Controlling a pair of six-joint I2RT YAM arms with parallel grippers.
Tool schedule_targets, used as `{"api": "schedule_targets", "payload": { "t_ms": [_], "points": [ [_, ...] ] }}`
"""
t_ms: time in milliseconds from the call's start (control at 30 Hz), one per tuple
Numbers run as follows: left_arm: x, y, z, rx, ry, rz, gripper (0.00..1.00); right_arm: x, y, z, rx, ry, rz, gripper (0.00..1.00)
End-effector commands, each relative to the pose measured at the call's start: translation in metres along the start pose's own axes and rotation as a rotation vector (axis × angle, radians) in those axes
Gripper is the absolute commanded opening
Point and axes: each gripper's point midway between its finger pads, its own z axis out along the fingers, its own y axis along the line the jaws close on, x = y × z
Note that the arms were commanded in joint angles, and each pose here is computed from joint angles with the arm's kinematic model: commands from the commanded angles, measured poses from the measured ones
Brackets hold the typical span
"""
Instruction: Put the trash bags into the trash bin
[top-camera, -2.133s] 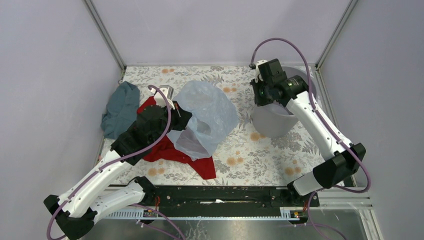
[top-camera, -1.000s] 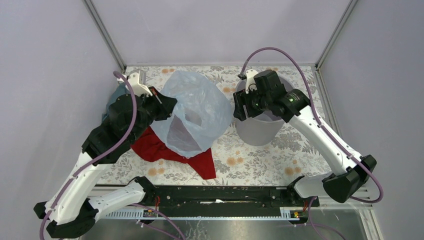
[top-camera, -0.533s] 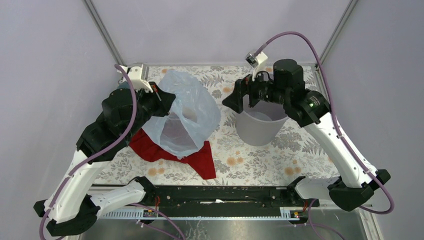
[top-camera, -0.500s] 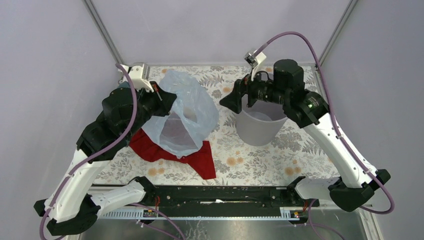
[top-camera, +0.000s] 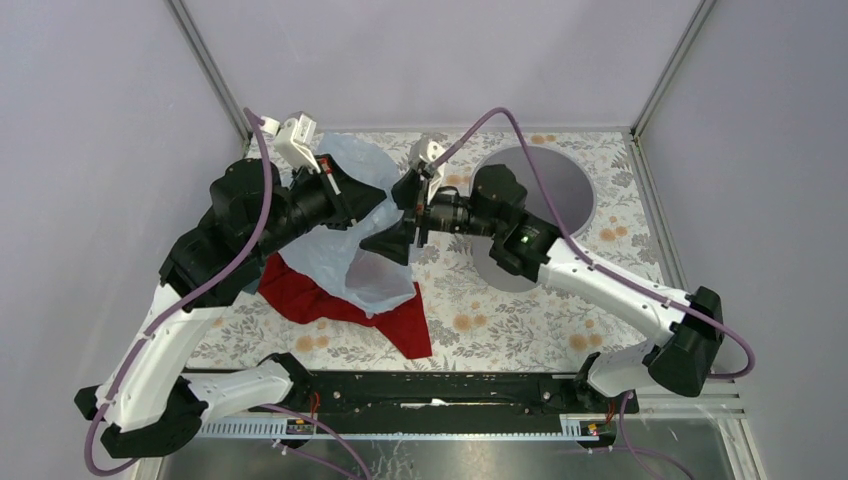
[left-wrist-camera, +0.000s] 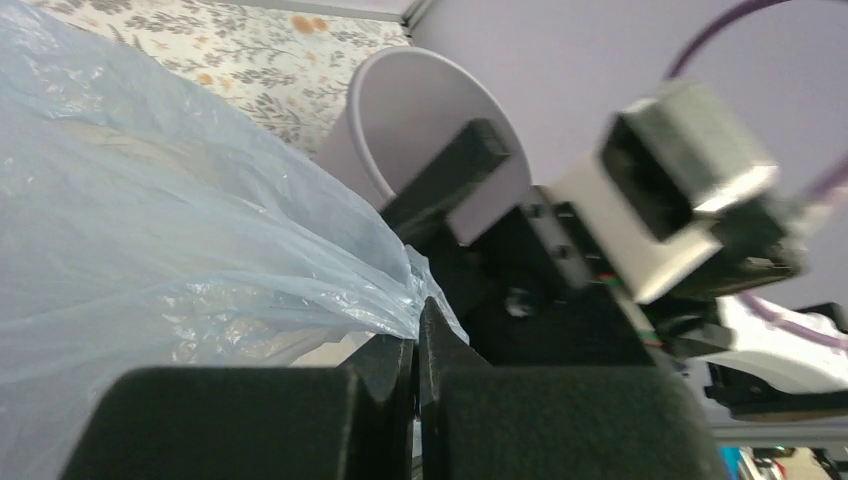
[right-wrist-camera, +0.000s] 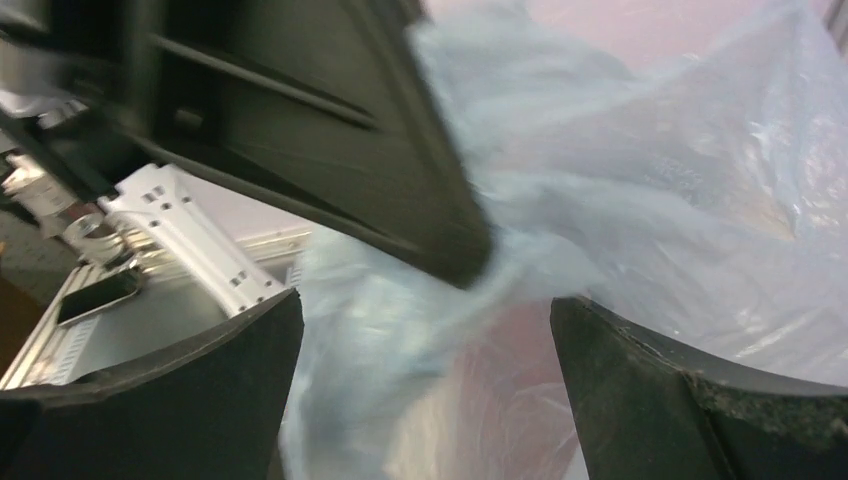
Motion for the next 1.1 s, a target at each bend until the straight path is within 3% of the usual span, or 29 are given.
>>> {"api": "schedule_targets", "payload": {
  "t_ms": [0, 267, 533, 667, 967, 1033, 1067],
  "points": [
    [-0.006, -0.024, -0.013, 0.117, -0.02, -0.054, 0.0, -0.031, -0.013, 0.01, 0.068, -0.237, -0.081, 1.0],
    [-0.005, -0.019, -0.008, 0.111, -0.051, -0.102, 0.0, -0.038, -0.002, 0.012, 0.073, -0.404, 0.022, 1.0],
    [-0.025, -0.005, -0.011, 0.035, -0.168, -0.09, 0.0, -0.022, -0.01, 0.0, 0.158, -0.343, 0.086, 1.0],
    [-0.027, -0.009, -0.008, 0.043, -0.163, -0.08, 0.0, -0.027, -0.001, 0.009, 0.127, -0.333, 0.097, 1.0],
    [-0.011, -0.022, 0.003, 0.135, -0.099, -0.153, 0.0, -0.02, -0.042, 0.028, 0.331, -0.371, 0.112, 0.99],
    [-0.009, -0.024, 0.004, 0.145, -0.089, -0.157, 0.0, -0.022, -0.044, 0.033, 0.327, -0.386, 0.119, 0.94],
    [-0.009, -0.025, 0.002, 0.155, -0.088, -0.15, 0.0, -0.024, -0.043, 0.032, 0.322, -0.399, 0.119, 0.85]
  ]
}}
